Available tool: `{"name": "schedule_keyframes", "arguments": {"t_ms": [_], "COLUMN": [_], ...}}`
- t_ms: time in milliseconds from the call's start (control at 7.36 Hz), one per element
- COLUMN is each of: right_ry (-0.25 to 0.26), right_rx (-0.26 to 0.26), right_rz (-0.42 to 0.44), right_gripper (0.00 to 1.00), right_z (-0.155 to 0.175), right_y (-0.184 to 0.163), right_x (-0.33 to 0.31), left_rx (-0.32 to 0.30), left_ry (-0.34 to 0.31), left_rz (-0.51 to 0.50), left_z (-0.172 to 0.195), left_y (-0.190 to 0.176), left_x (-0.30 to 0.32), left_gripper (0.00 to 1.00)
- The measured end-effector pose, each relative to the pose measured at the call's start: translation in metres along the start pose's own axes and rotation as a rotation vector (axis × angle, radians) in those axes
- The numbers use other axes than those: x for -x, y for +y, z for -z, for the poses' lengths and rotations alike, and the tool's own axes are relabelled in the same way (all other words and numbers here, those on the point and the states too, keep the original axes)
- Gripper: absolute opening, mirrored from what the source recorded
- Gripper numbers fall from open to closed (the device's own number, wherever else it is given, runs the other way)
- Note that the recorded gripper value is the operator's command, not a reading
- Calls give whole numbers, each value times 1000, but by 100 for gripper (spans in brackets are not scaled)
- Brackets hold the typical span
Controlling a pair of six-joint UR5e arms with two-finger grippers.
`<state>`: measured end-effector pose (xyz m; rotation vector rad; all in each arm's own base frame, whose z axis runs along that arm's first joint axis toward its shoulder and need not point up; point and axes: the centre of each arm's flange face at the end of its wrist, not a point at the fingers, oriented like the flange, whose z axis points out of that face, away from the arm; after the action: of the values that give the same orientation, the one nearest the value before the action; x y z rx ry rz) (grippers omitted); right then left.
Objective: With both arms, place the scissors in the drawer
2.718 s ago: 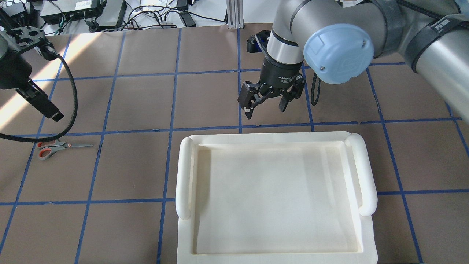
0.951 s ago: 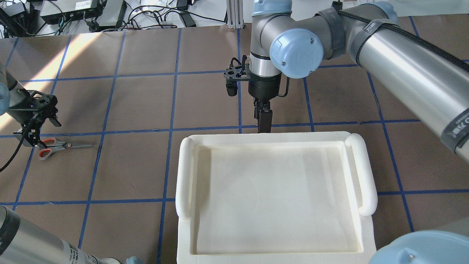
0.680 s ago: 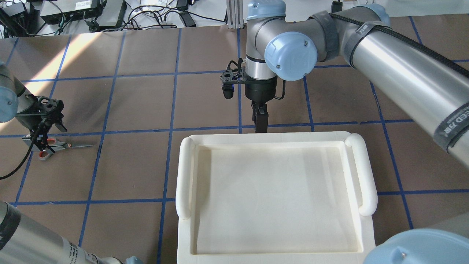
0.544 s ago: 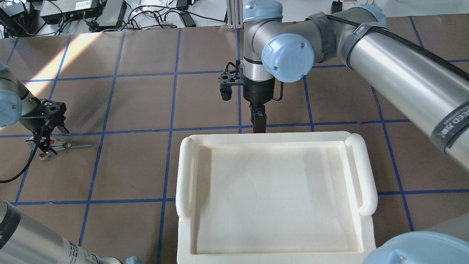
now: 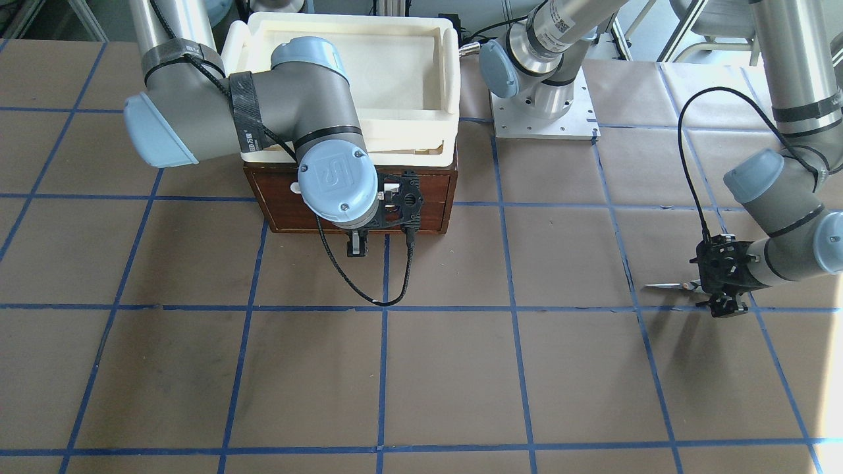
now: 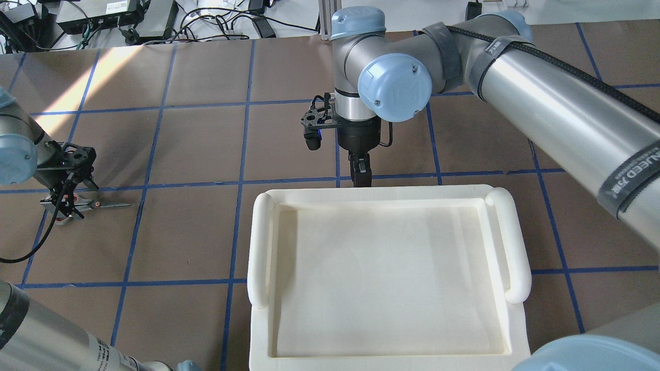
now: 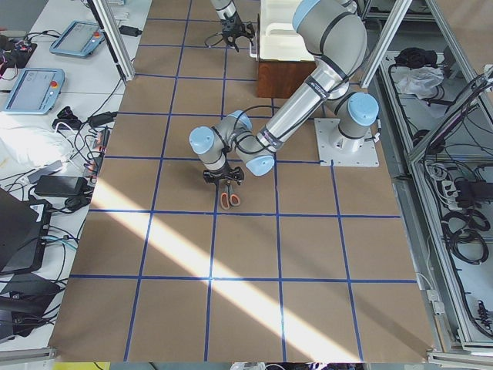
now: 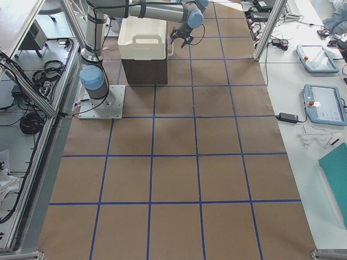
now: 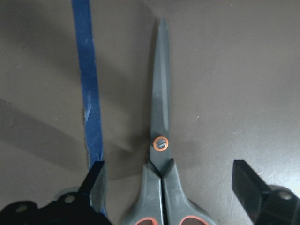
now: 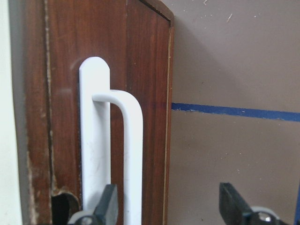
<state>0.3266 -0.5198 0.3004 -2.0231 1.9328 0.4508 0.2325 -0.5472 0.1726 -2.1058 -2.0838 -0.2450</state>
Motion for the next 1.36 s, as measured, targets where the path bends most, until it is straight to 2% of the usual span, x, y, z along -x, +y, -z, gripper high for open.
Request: {"name": "schedule_keyframes", "arguments": {"t_ms": [272,408,544,680,816,1087,1223,1359], "right_ry": [-12,-16,-19,-21,-25,-32,-30,-18], "right_rx": [30,35,35,32,31,36,37,34], "right_rz": [-1,-2,-2,0,3,9,10,13], "right_gripper": [78,78,77,77,77,74,65,64], "right_z": [-3,-4,-6,-7,-8,-14,-14,-13], "right_y": [4,6,6,6,5,7,7,7], "right_x": [1,1,0,0,0,0,-1,-2], "left_rx": [5,9,10,11,13,19,24,33], "left_ry": [-7,-13,-15,-14,-16,-21,-26,-34], "left_rz": [-16,-23,-27,-36,-50,-85,-96,-106], "left_z": [-3,-4,-4,-5,-5,-5,-2,5], "left_y": [1,2,3,2,2,3,1,-3], "left_x": [2,3,4,4,4,5,5,6], "left_gripper": [81,75,50,18,0,0,0,0]}}
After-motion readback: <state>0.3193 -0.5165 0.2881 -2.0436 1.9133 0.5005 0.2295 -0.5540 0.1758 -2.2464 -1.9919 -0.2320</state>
